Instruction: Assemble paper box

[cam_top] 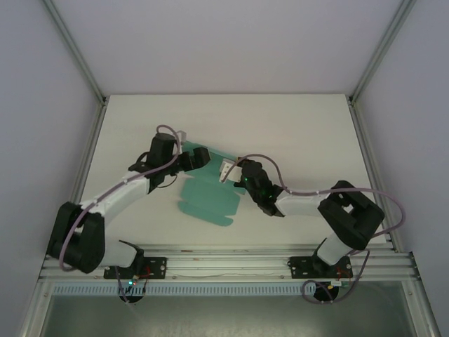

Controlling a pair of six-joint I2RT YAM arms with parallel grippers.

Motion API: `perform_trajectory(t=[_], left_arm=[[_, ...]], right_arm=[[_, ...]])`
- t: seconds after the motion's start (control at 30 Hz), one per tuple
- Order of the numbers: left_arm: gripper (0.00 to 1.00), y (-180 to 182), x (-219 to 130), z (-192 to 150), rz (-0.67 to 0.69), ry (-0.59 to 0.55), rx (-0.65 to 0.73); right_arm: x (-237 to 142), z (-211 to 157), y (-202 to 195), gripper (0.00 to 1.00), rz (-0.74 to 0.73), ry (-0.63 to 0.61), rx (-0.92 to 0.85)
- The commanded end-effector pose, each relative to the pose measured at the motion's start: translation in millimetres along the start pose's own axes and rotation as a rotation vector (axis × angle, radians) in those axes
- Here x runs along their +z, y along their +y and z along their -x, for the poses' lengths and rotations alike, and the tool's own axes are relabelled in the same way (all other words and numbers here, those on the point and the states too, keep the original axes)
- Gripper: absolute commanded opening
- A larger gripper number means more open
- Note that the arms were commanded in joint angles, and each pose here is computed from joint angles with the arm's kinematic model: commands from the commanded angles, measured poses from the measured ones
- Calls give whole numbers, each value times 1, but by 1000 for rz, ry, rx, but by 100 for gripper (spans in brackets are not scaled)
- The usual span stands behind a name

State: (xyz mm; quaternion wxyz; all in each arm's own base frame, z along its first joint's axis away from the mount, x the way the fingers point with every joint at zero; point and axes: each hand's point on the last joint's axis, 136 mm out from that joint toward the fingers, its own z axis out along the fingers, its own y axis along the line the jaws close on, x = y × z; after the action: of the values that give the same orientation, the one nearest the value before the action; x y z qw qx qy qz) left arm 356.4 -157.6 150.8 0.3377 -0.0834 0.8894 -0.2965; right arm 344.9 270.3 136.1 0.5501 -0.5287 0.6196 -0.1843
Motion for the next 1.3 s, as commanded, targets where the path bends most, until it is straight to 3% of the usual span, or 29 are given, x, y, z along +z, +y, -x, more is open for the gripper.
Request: perform_trajectory(t=[0.0, 0.2, 0.33, 0.5, 0.67, 0.83, 1.27], left_arm=[[100, 66, -18, -7, 240, -21, -26], [100, 139, -28, -17, 426, -22, -144], [100, 139, -15, -22, 378, -10, -138], [98, 153, -1, -27, 417, 23, -129], [94, 129, 22, -34, 224, 77, -81], [94, 95, 24, -32, 12, 37, -46], [92, 40, 25, -49, -185, 69, 90]], right_arm=[[-7, -3, -5, 0, 5, -3, 36], [-11, -2, -6, 0, 30, -25, 58], [-9, -1, -8, 0, 24, -28, 69], [-11, 5, -12, 0, 23, -52, 95], [-13, 7, -16, 0, 22, -60, 114], [-13, 5, -14, 0, 26, -53, 120], [-11, 9, -14, 0, 33, -60, 157]])
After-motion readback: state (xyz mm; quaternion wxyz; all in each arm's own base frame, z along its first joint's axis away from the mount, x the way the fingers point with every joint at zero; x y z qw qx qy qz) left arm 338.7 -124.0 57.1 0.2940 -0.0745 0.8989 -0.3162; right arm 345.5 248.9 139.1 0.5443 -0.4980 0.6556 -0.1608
